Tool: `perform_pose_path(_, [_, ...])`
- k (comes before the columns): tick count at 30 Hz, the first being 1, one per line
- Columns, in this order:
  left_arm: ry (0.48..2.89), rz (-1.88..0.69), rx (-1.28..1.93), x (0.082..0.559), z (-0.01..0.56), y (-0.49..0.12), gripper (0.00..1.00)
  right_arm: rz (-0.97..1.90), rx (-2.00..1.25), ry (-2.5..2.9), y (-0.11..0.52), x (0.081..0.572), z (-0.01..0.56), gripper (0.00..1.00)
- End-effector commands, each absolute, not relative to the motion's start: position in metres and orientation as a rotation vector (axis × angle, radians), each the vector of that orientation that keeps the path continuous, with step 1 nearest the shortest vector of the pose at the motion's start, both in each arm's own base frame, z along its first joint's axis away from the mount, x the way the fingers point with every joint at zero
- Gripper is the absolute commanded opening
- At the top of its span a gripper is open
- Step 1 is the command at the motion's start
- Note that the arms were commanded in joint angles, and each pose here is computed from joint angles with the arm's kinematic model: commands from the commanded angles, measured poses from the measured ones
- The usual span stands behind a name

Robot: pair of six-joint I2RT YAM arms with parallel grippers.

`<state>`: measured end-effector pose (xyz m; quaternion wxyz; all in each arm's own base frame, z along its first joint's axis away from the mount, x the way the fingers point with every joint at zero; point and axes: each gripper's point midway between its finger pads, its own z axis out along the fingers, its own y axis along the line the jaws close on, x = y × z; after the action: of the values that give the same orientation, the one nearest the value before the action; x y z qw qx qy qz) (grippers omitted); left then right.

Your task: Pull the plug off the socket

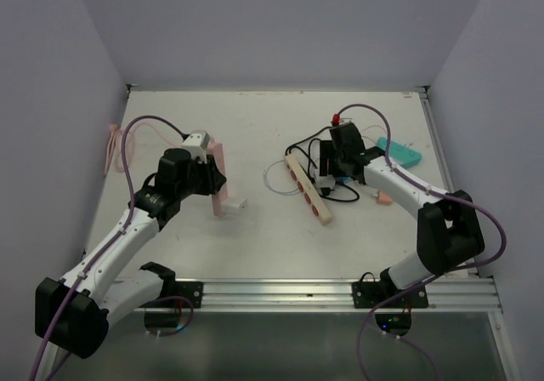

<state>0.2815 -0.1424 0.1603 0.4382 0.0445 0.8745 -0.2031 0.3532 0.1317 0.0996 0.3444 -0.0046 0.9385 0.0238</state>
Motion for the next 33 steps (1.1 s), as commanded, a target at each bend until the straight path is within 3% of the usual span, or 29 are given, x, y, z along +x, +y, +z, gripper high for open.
perform_pose_path(1, [1.989, -0.649, 0.129, 0.296, 0.22, -0.165, 0.0, 0.108, 0.014, 2.377, 0.142, 0.371, 0.109, 0.5])
perform_pose_path(4, [1.99, -0.656, 0.132, 0.295, 0.221, -0.165, 0.0, 0.136, -0.017, 2.375, 0.145, 0.367, 0.115, 0.86])
perform_pose_path(7, [1.987, -0.657, 0.138, 0.294, 0.22, -0.165, 0.0, 0.198, -0.063, 2.364, 0.151, 0.36, 0.129, 0.99])
perform_pose_path(13, [1.976, -0.655, 0.157, 0.297, 0.223, -0.167, 0.0, 0.56, -0.238, 2.342, 0.204, 0.322, 0.158, 0.99])
perform_pose_path(23, [1.938, -0.688, 0.19, 0.304, 0.236, -0.175, 0.0, 0.923, -0.468, 2.251, 0.305, 0.255, 0.197, 0.99])
perform_pose_path(33, [1.864, -0.742, 0.294, 0.293, 0.252, -0.186, 0.0, 1.103, -0.608, 2.234, 0.376, 0.225, 0.205, 0.99])
